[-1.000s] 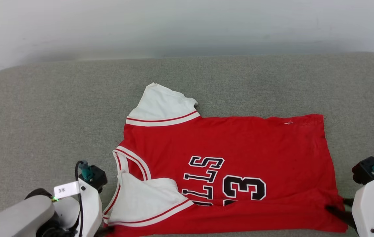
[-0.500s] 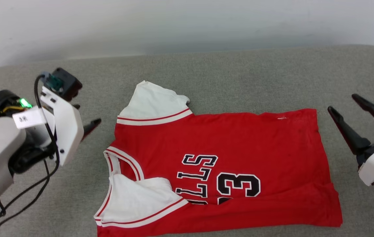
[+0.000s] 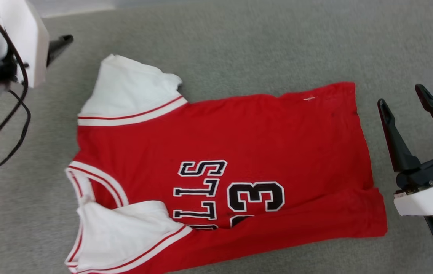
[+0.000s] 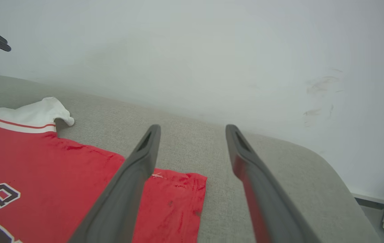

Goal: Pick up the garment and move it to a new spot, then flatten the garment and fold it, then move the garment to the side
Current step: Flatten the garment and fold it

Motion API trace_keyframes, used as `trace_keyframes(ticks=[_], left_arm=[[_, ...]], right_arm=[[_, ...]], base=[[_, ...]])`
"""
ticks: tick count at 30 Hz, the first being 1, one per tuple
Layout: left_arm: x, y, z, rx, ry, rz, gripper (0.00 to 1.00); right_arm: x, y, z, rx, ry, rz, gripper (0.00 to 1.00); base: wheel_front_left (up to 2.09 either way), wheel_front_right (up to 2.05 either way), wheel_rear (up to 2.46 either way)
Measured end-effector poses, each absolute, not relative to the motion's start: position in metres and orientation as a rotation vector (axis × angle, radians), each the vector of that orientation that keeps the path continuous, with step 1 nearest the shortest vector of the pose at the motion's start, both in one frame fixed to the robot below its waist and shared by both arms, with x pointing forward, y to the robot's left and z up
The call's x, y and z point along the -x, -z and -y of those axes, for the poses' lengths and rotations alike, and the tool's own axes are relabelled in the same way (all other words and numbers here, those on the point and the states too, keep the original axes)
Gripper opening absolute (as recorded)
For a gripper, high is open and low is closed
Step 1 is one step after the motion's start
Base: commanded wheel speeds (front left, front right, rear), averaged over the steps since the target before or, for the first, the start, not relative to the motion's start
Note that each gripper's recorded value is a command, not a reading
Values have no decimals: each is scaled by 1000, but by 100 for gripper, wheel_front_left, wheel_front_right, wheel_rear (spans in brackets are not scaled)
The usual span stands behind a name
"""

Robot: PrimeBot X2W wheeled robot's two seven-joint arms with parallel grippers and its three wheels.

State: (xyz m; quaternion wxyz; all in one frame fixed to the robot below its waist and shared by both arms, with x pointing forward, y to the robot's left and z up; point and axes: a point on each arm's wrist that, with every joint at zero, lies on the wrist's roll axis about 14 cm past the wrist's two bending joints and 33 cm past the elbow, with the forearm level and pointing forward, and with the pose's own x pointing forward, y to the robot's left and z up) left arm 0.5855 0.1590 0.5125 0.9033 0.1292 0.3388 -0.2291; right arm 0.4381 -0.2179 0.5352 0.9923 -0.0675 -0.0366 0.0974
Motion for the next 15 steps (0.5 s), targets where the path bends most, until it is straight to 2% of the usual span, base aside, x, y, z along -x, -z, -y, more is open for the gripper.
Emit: trace_keyframes(ticks=[5, 9, 15], left_arm=[[-600, -467, -144, -250, 505, -894, 100], [-610, -438, -131, -264, 524, -979, 100], [-605, -381, -122, -305, 536, -1132, 100]], right_arm=[[-441, -517, 224, 128, -167, 24, 100], [-445, -505, 230, 139, -149, -8, 100], [-448, -489, 238, 156, -130, -54, 100]], base=[[0, 0, 0], [0, 0, 0], [0, 0, 0]])
